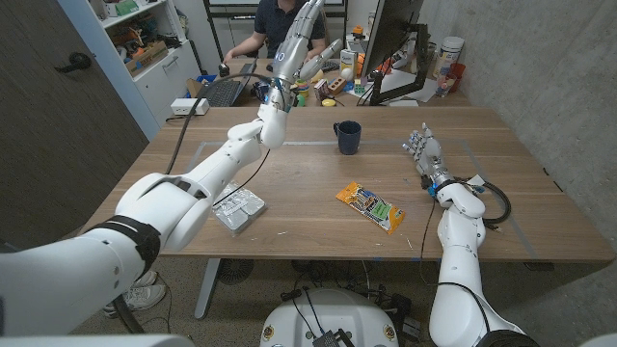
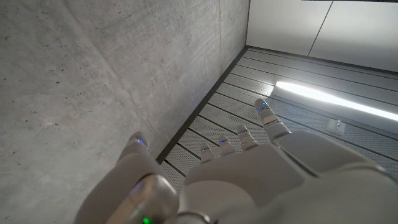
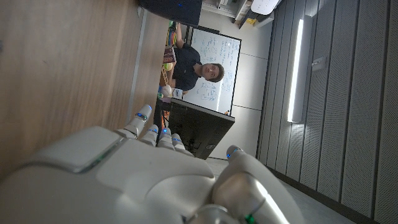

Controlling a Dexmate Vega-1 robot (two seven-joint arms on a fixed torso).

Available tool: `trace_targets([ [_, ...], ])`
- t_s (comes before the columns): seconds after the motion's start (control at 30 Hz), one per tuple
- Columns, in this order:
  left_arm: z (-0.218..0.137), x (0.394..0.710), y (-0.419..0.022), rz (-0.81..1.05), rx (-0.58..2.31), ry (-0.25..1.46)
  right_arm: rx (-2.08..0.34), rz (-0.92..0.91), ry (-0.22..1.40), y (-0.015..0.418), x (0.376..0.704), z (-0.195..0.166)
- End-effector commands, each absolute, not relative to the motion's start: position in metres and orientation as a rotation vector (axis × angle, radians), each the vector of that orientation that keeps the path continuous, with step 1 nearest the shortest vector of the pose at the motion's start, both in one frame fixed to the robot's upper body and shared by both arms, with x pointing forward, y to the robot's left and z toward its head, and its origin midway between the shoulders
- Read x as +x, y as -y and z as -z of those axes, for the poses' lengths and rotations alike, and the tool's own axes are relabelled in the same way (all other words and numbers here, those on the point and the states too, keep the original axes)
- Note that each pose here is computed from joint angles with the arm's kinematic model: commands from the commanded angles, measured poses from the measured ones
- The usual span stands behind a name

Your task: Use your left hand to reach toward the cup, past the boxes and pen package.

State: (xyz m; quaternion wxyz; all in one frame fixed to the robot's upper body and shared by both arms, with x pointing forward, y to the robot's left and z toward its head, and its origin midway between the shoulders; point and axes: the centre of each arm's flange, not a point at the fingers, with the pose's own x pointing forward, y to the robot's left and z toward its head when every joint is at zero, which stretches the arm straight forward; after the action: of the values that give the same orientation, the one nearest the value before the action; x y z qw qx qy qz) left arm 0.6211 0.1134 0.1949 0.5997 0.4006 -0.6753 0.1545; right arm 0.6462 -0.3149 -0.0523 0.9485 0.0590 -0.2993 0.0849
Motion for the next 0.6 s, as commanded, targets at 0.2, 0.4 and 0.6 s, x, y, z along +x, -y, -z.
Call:
trace_targets([
  [0.2, -0.217, 0.644, -0.070, -0.215, 1.265, 1.442, 0.141, -0.144, 0.606, 0.324, 0.639, 0.061],
  [0.4, -0.215, 0.653, -0.062, -0.150, 1.405, 1.337, 0.143, -0.141, 0.607, 0.324, 0.640, 0.063],
  [0.6, -0.211, 0.664, -0.057, -0.076, 1.501, 1.262, 0.146, -0.145, 0.609, 0.321, 0.642, 0.062],
])
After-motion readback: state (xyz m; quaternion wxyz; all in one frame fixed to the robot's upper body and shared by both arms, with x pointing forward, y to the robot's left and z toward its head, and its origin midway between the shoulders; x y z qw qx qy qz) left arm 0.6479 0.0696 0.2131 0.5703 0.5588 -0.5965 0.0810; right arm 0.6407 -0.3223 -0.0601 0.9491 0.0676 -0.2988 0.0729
